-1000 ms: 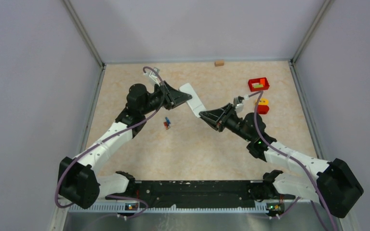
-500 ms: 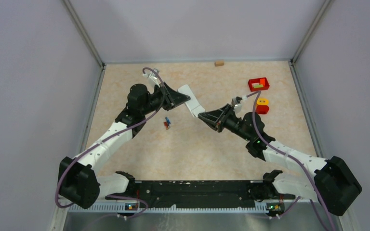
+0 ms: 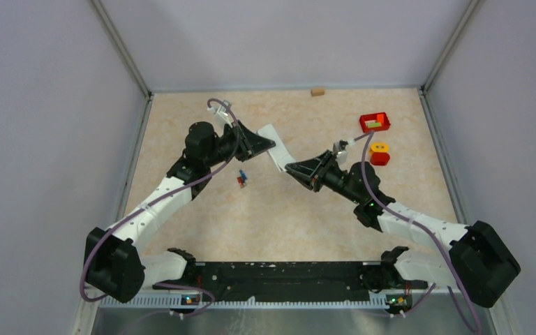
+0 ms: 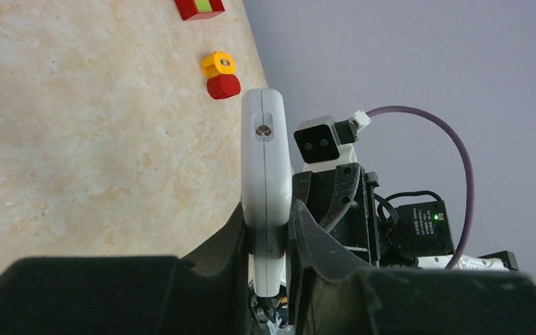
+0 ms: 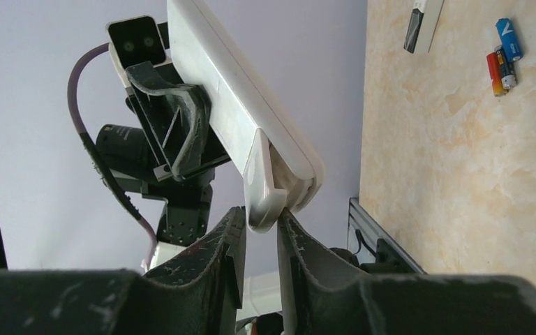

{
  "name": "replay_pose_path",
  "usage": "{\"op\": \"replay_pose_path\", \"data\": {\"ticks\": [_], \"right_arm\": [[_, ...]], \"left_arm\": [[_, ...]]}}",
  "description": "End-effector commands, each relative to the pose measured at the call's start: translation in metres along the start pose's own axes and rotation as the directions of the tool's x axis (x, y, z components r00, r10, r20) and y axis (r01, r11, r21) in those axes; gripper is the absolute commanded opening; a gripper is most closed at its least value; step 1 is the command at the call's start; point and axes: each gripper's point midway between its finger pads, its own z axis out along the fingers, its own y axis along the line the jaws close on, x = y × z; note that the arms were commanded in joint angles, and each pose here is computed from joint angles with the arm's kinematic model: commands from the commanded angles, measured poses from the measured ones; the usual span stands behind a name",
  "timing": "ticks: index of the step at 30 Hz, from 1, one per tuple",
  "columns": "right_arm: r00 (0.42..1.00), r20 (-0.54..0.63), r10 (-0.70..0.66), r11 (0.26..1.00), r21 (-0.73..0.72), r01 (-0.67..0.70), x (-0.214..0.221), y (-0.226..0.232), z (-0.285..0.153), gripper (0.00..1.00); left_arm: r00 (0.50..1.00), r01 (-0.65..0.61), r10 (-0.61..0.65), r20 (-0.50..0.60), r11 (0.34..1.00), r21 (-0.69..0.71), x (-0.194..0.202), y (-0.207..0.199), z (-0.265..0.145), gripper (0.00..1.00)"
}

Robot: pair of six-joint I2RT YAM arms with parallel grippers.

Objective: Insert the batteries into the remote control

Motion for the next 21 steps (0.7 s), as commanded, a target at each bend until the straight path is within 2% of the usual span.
{"op": "replay_pose_path", "data": {"ticks": [1,3,7,8,16,21], "right_arm": [[1.000,0.011,-0.013,0.996,-0.086,0.014,-0.006,0.029,0.006,0.25],[1.000,0.016,-0.012,0.996,-0.085,0.014,-0.007,0.028,0.007,0.22],[0.999,0.028,-0.028,0.995,-0.097,0.030,-0.009,0.032,0.005,0.02],[0.999,0.029,-0.032,0.994,-0.101,0.035,-0.009,0.033,0.004,0.00],[0.991,0.074,-0.116,0.991,-0.062,0.120,-0.011,0.032,-0.014,0.00],[0.970,0.087,-0.228,0.970,0.102,0.219,-0.016,-0.011,-0.031,0.00]], "left_arm": [[0.999,-0.047,0.045,0.029,0.996,0.080,-0.008,-0.023,-0.005,0.00],[0.998,-0.050,0.048,0.031,0.996,0.078,-0.008,-0.022,-0.005,0.00],[0.997,-0.061,0.060,0.040,0.997,0.037,-0.008,-0.013,-0.006,0.00],[0.997,-0.069,0.068,0.042,0.997,0.025,-0.008,-0.010,-0.006,0.00],[0.979,-0.183,0.193,0.067,0.974,-0.131,-0.016,0.020,-0.010,0.00],[0.955,-0.273,0.290,0.065,0.943,-0.191,-0.018,0.032,-0.017,0.00]]}}
